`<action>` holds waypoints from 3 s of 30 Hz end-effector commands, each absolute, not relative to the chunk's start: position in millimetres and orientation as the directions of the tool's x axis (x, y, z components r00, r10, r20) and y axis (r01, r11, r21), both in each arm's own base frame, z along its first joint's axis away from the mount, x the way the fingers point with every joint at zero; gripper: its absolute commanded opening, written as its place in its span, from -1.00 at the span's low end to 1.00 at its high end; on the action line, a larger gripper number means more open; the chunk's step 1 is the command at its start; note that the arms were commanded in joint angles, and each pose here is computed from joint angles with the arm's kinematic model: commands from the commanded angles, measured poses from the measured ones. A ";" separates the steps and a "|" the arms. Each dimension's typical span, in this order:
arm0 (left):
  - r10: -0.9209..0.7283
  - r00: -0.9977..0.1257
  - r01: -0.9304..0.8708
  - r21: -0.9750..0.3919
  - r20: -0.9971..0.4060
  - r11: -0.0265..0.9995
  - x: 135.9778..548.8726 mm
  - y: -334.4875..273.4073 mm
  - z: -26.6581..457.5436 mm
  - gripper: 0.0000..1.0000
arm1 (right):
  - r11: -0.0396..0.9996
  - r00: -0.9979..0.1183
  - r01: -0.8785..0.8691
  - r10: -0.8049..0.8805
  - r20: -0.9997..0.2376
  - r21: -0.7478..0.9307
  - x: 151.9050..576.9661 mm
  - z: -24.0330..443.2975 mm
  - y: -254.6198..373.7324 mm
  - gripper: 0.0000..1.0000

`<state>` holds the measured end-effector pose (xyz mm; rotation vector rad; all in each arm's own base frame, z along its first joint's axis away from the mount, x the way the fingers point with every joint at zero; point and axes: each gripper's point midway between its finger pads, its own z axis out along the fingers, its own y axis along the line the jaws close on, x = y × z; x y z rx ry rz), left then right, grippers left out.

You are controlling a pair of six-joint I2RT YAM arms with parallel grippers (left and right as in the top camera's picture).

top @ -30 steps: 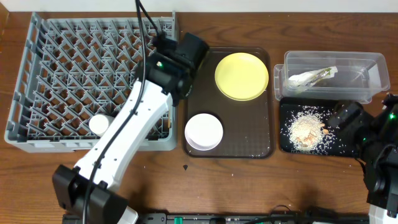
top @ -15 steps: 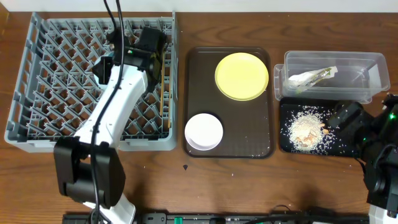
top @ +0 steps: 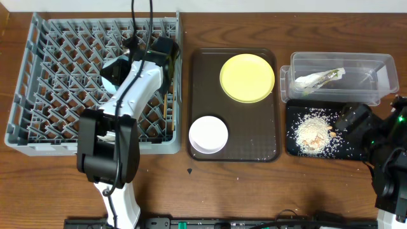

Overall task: Sort waste into correct bins and load items into the dishwasher
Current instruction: 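Carry the light-blue bowl with the left gripper into the dish rack, then move the left gripper back to the white bowl on the brown tray, then grasp the white bowl rim with the left gripper and lift it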

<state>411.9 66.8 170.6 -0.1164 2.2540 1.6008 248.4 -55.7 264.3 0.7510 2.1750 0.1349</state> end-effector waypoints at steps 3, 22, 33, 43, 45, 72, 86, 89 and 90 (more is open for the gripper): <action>0.197 -0.936 -0.204 0.903 -0.293 0.377 416.6 40.6 147.8 -0.85 | 0.811 -0.475 0.479 0.560 -0.679 0.334 247.7 270.1 -59.2 0.98; 0.304 -0.894 -0.110 0.821 -0.328 0.561 412.5 -41.0 142.6 0.15 | 0.811 -0.475 0.479 0.560 -0.679 0.334 247.7 270.1 -59.2 0.99; 0.279 -0.855 0.136 0.330 -0.436 0.934 352.1 -142.5 188.6 0.32 | 0.811 -0.474 0.480 0.560 -0.679 0.334 247.7 270.1 -59.3 0.99; 0.161 -0.959 0.169 -0.013 -0.231 0.986 280.8 -178.2 151.1 -0.22 | 0.811 -0.475 0.479 0.560 -0.679 0.334 247.7 270.1 -59.2 0.99; 0.165 -0.967 0.179 -0.055 -0.195 0.982 272.5 -189.3 118.7 -0.55 | 0.811 -0.474 0.480 0.560 -0.679 0.334 247.7 270.1 -59.3 0.99; 0.312 -0.854 0.428 -0.220 -0.417 0.877 267.0 -299.5 130.4 -0.41 | 0.811 -0.475 0.479 0.560 -0.679 0.334 247.6 270.2 -59.2 0.99; 0.223 -0.958 0.229 -0.014 -0.178 0.973 281.4 -211.6 41.4 0.07 | 0.811 -0.475 0.479 0.560 -0.679 0.334 247.7 270.1 -59.2 0.99; 0.213 -0.966 0.222 -0.044 -0.145 0.974 282.9 -215.1 26.8 0.05 | 0.811 -0.474 0.480 0.560 -0.679 0.334 247.7 270.1 -59.3 0.99; 0.211 -0.968 0.220 -0.057 -0.136 0.974 282.7 -217.1 23.4 0.01 | 0.811 -0.475 0.479 0.560 -0.679 0.334 247.7 270.1 -59.2 0.98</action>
